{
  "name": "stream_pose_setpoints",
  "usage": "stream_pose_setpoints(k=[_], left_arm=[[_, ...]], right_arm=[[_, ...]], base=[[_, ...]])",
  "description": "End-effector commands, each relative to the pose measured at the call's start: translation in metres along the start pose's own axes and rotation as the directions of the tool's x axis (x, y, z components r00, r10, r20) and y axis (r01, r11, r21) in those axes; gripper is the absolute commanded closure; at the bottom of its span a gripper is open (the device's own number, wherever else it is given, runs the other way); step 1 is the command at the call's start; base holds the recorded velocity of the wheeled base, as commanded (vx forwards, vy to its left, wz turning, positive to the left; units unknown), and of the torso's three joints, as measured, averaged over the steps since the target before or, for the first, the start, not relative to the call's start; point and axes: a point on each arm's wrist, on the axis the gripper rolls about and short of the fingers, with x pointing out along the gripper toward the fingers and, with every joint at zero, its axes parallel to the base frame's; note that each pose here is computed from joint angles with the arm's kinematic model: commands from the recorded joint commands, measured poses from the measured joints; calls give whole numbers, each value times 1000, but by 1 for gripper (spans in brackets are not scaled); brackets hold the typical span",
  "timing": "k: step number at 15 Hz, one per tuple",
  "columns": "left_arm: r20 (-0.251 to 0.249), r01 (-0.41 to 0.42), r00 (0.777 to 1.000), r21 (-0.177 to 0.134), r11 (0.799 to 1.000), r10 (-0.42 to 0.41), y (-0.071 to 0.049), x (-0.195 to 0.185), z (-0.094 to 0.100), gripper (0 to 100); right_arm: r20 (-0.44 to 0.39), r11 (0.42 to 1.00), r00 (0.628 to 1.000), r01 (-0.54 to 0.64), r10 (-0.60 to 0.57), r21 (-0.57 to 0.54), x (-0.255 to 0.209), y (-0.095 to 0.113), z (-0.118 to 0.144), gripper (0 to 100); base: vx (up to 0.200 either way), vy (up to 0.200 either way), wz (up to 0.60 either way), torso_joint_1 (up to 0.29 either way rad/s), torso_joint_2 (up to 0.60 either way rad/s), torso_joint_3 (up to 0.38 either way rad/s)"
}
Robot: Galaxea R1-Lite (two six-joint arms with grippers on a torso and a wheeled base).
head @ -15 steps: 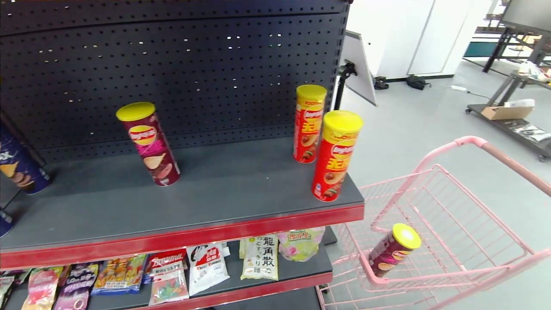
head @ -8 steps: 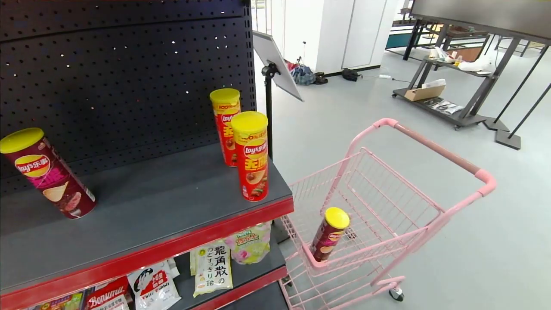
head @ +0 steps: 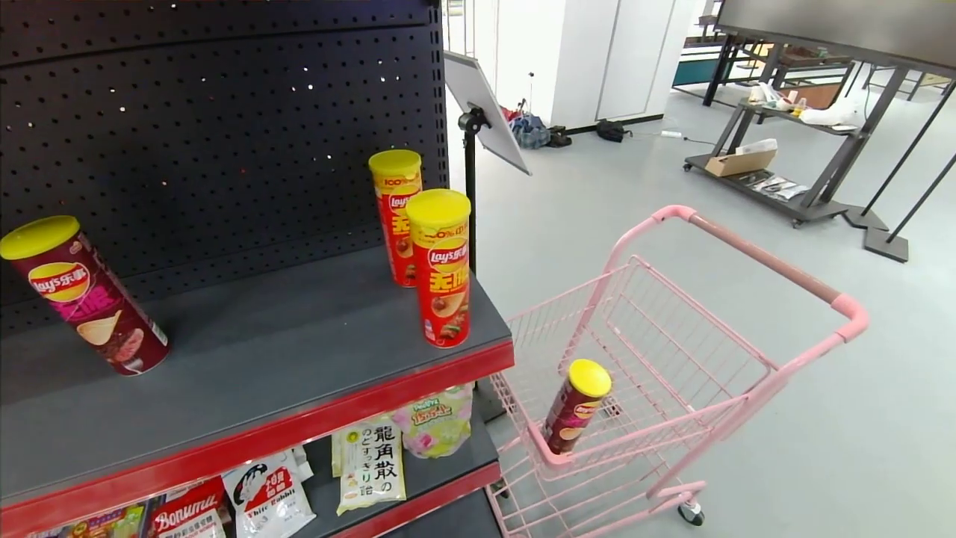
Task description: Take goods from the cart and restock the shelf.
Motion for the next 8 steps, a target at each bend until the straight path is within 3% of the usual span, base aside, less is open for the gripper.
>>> stream_pose_setpoints(k=[1,8], left_arm=[[-1,0,1000,-1,1000,0,0,0,0,0],[-1,0,1000,-1,1000,0,0,0,0,0]], right_arm=[[-2,1000,1000,-2,2,0,0,0,0,0],[-2,1000,1000,-1,1,2,0,0,0,0]], base=[[0,0,0,-134,344,188],[0,0,0,-135,343,197]])
